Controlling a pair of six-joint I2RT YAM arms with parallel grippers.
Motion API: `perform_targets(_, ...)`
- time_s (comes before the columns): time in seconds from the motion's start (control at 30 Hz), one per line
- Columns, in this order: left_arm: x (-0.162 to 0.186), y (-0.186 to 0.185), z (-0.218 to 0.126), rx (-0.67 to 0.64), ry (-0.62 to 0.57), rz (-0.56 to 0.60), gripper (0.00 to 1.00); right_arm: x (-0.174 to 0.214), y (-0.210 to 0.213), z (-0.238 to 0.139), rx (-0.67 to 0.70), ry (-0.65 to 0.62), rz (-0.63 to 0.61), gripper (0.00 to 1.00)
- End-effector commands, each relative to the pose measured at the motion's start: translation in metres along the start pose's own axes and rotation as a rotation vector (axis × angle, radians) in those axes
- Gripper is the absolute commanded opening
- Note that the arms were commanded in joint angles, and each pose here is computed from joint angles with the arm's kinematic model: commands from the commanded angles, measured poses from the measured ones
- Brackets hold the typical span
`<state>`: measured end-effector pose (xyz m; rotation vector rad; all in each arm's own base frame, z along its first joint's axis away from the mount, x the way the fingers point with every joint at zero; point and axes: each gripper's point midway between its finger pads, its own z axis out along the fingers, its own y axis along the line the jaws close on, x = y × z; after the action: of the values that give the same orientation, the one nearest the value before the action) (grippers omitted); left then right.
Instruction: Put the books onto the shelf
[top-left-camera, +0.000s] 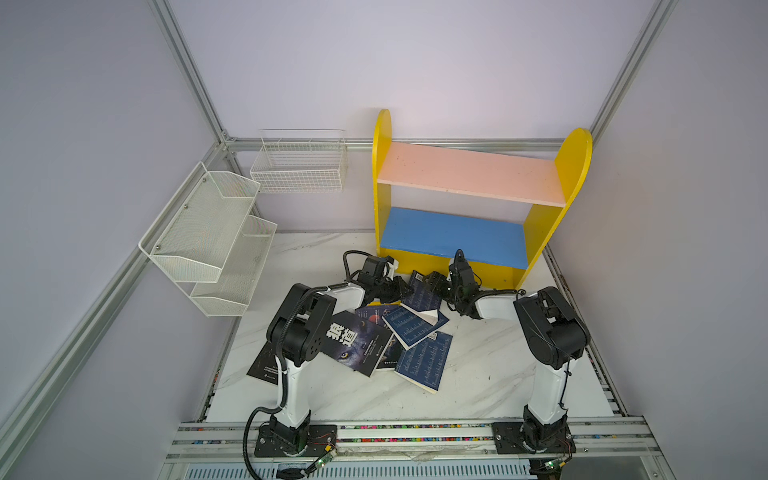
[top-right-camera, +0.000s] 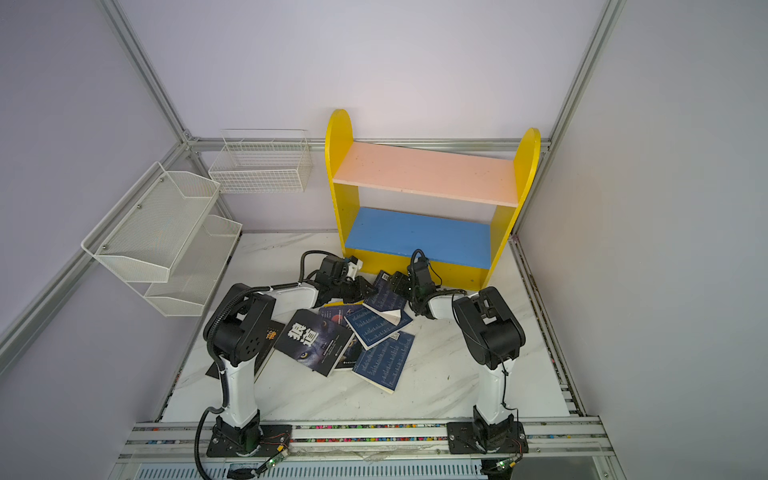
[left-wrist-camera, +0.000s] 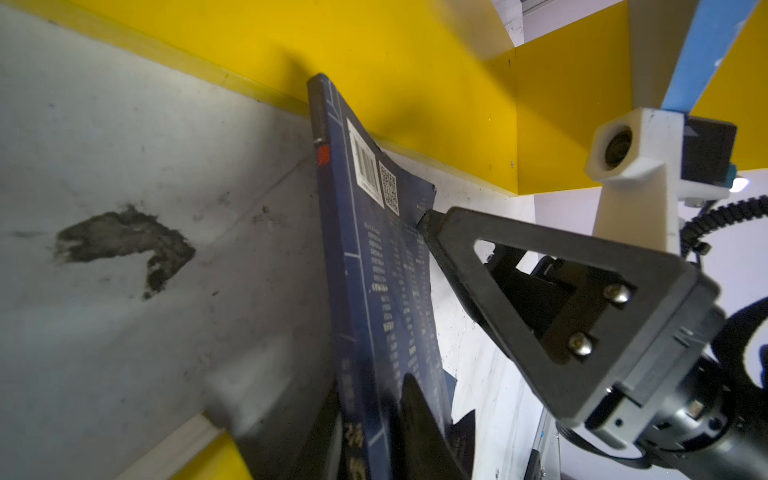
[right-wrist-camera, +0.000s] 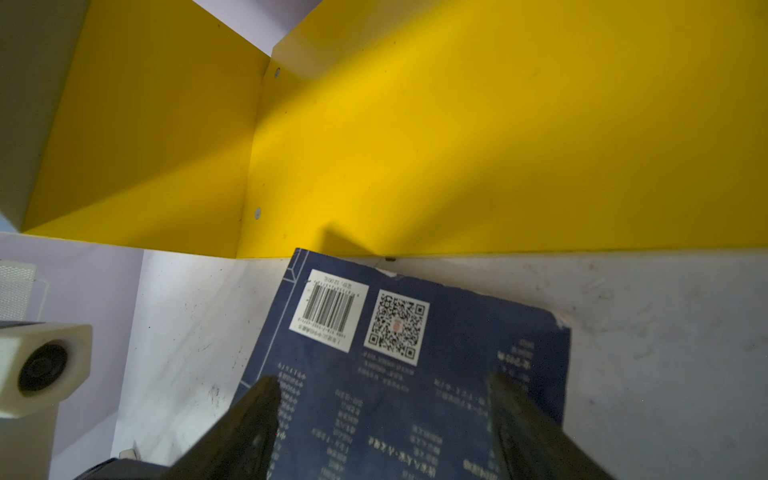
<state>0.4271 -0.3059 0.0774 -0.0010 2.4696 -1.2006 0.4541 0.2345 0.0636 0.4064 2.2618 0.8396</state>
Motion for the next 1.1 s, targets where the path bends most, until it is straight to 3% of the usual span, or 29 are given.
perform_targets(0.0, -0.034, -0.067, -0.015, 0.151, -0.065, 0.105, 0.15, 0.0, 0.008, -0.007, -0.032, 0.011, 0.027, 0.8)
perform_targets(0.17, -0.036, -0.081, -0.029, 0.149, -0.079, 0.126, 0.01, -0.01, 0.024, -0.022, -0.055, -0.006, 0.03, 0.8)
perform_targets(0.43, -0.035, -0.097, -0.099, -0.055, -0.126, 0.326, 0.0, -0.051, 0.092, -0.106, -0.121, -0.014, 0.002, 0.88)
perform_targets(0.53, -0.031, -0.095, -0.131, -0.17, -0.137, 0.414, 0.0, -0.068, 0.119, -0.147, -0.219, -0.004, 0.052, 0.97)
perform_targets(0.6, -0.03, -0.095, -0.152, -0.25, -0.164, 0.487, 0.0, -0.074, 0.13, -0.165, -0.304, 0.029, 0.109, 0.97)
perform_targets(0.83, -0.016, -0.099, -0.203, -0.461, -0.225, 0.771, 0.0, -0.047, 0.147, -0.173, -0.437, 0.292, 0.248, 0.97)
perform_targets(1.07, 0.017, -0.108, -0.196, -0.586, -0.164, 1.043, 0.0, -0.026, 0.147, -0.167, -0.48, 0.432, 0.325, 0.97)
